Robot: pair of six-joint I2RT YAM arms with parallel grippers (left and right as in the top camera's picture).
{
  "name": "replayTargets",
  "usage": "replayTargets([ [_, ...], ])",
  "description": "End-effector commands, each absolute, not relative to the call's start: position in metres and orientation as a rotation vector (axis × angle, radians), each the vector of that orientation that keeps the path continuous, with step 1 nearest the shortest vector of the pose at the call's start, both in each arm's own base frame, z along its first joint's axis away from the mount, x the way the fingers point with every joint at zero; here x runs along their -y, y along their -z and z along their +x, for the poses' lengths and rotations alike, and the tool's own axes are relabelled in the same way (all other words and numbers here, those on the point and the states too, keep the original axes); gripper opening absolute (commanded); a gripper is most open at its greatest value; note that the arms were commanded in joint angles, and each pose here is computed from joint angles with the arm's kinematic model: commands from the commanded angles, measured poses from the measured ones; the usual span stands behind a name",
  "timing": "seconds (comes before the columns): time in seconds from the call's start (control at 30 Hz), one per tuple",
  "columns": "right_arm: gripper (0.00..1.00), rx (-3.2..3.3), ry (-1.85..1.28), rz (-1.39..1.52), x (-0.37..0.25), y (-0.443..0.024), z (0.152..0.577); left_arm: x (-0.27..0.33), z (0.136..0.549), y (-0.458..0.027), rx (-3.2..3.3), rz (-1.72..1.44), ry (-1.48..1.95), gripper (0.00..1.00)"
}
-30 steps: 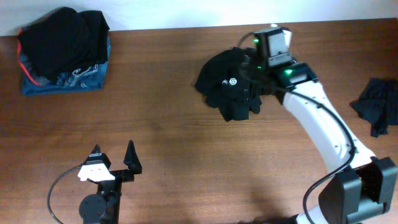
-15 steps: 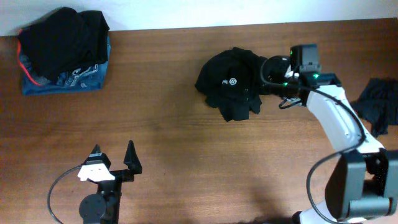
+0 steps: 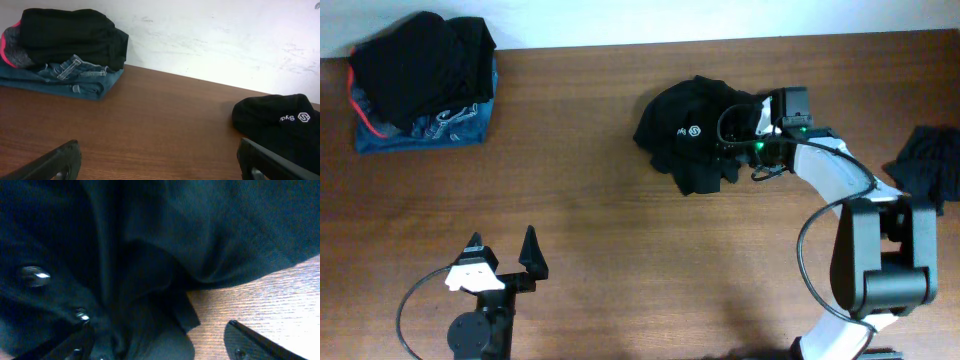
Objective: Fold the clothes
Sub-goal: 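Drag the black garment with the right gripper to the table center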
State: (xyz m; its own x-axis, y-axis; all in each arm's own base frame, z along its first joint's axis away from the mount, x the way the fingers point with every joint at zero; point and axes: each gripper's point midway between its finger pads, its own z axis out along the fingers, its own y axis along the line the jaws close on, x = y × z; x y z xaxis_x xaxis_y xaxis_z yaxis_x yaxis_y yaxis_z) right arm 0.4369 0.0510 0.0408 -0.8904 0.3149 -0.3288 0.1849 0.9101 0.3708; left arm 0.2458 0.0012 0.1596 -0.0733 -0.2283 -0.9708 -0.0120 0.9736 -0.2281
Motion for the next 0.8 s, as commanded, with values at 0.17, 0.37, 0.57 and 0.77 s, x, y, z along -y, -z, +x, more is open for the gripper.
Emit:
replayTargets([
  [0.17, 0.91, -2.733, -0.502, 0.290, -0.059, -0.018, 0.433, -0.003, 0.246, -0.157, -1.640, -0.184, 0.167, 0.99],
  [0.37, 0.82, -2.730, -0.591, 0.270, -0.070, -0.016, 0.433, -0.003, 0.246, -0.157, -1.640, -0.184, 0.167, 0.99],
  [0.57, 0.33, -2.725, -0.686, 0.252, -0.080, -0.012, 0.434, -0.003, 0.246, -0.157, -1.640, -0.184, 0.167, 0.99],
  [0.77, 0.04, -2.725, -0.686, 0.253, -0.080, -0.018, 0.432, -0.003, 0.246, -0.157, -1.640, -0.184, 0.167, 0.99],
])
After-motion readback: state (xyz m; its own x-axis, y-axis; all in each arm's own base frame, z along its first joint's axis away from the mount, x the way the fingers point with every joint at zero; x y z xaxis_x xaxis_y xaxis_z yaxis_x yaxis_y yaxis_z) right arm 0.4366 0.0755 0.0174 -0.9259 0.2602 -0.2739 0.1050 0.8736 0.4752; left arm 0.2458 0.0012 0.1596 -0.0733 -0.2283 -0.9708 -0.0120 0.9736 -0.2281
